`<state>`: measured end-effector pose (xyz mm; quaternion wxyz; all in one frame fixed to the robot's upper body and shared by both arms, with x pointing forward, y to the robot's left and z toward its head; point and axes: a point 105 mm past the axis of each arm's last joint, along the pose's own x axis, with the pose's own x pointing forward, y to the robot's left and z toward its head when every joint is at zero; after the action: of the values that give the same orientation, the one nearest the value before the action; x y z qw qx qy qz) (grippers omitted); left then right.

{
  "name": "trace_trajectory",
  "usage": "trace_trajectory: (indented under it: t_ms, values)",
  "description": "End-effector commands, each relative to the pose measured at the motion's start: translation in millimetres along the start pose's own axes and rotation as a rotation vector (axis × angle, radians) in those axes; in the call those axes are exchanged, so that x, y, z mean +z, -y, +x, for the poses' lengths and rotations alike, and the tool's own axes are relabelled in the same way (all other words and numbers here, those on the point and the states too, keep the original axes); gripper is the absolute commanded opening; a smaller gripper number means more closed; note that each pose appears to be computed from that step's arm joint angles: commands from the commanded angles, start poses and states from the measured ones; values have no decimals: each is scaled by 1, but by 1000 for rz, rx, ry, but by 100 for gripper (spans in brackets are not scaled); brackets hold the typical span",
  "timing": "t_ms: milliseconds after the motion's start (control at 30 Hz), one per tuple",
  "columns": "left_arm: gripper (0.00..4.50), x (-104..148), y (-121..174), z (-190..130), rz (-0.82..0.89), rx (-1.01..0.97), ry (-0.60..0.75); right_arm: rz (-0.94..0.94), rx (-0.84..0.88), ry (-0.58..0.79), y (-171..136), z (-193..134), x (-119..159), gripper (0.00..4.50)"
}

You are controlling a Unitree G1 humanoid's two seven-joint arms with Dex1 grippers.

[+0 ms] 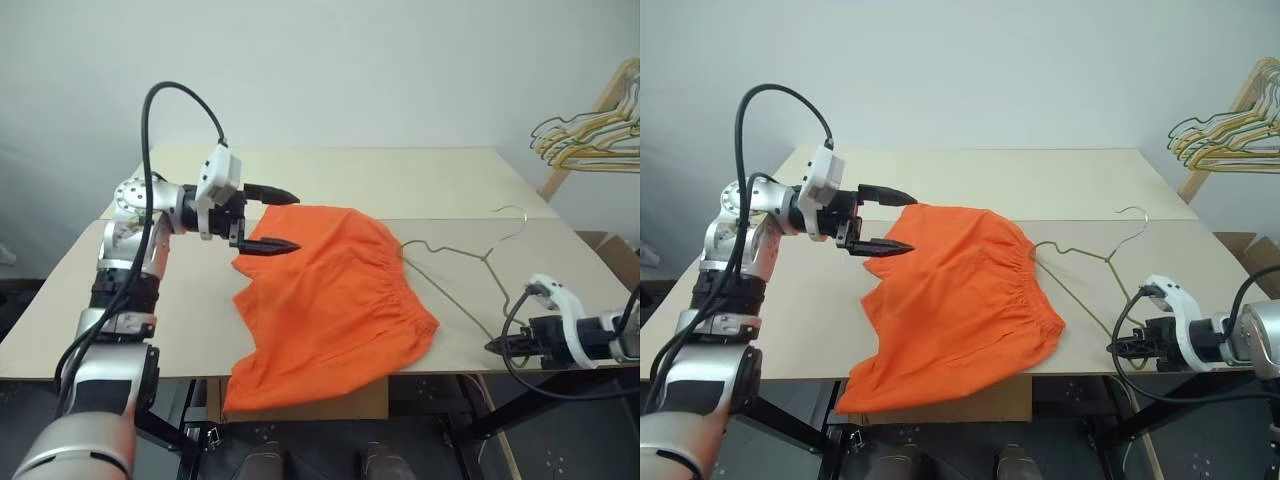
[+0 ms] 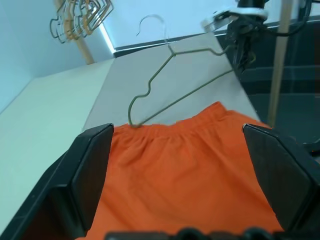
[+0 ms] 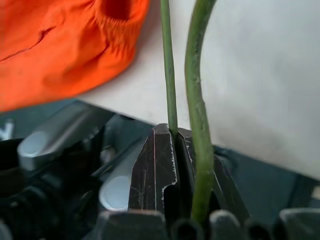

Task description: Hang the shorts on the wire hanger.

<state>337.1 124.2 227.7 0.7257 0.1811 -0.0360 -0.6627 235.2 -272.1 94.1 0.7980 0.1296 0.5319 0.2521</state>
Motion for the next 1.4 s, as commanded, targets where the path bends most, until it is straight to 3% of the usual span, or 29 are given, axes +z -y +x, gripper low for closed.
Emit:
trace_trajectory:
  t_ms: [33,333,800,1100,1400]
  values:
    - [448,15,5,-5,23,14,26,19,47,13,-3,-2,-4,0]
    - [448,16,18,-8,-14,13,28,98,39,122,7,-11,-9,0]
    - [448,17,21,-11,-18,-3,12,130,96,38,4,0,-30,0]
    - [448,16,26,-14,-18,2,0,166,91,44,9,-15,-40,0]
    - [448,16,26,-15,-13,0,-8,49,248,-72,-17,-15,-45,0]
